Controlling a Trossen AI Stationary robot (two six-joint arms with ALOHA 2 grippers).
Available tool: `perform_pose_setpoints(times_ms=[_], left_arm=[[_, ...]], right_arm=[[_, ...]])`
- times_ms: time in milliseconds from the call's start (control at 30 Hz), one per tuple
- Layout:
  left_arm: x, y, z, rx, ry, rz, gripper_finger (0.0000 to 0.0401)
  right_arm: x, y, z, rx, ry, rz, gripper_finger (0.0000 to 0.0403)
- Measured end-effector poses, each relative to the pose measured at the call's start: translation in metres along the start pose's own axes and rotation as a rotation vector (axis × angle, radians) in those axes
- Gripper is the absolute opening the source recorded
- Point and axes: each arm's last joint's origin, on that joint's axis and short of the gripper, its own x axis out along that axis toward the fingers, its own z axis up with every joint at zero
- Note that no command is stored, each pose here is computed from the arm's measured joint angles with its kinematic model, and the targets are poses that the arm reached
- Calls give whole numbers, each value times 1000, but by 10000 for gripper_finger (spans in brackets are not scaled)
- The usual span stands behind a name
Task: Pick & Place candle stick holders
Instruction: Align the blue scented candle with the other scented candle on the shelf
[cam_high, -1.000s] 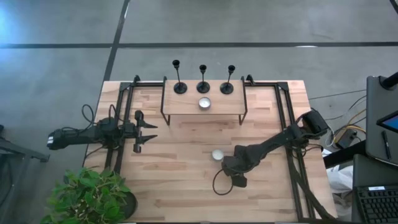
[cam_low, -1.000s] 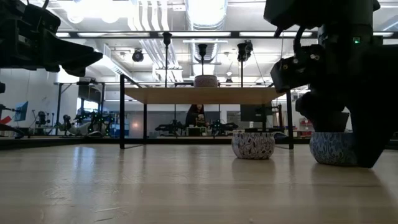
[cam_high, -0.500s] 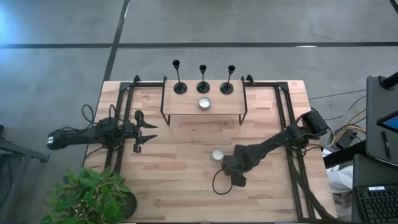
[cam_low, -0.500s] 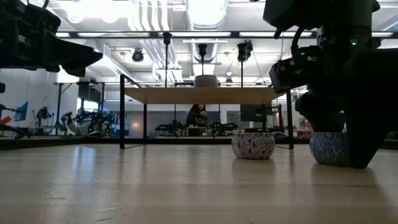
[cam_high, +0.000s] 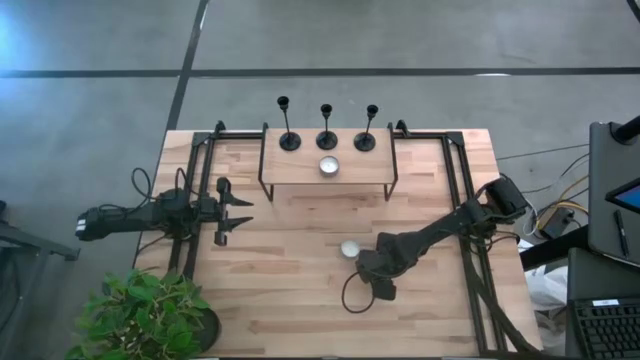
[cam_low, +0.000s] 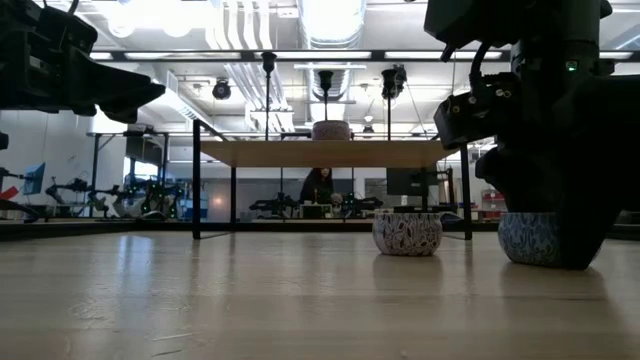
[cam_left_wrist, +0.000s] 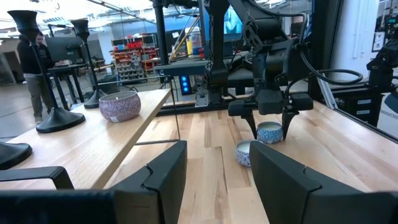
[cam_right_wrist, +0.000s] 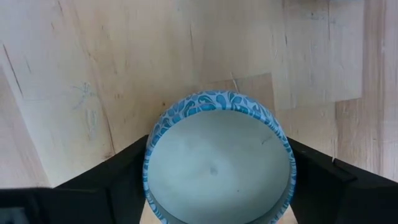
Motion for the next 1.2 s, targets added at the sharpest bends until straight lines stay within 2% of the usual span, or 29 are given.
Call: perform_pose_setpoints(times_ms=[333, 533, 700, 867, 1000, 1200], left_arm=[[0, 0, 0, 0, 0, 0, 181], [0, 0, 0, 0, 0, 0, 181], [0, 0, 0, 0, 0, 0, 181], [0, 0, 0, 0, 0, 0, 181], [0, 0, 0, 0, 1, -1, 181], [0, 0, 0, 0, 0, -1, 181]], right_arm=[[0, 0, 0, 3, -1, 1, 293], [-11, -5, -2, 70, 4, 9, 291], [-38, -15, -1, 143, -40, 56, 292], [-79, -32, 4, 193, -110, 91, 290], [-114, -51, 13, 219, -137, 84, 290], [-156, -84, 27, 196, -136, 37, 290]])
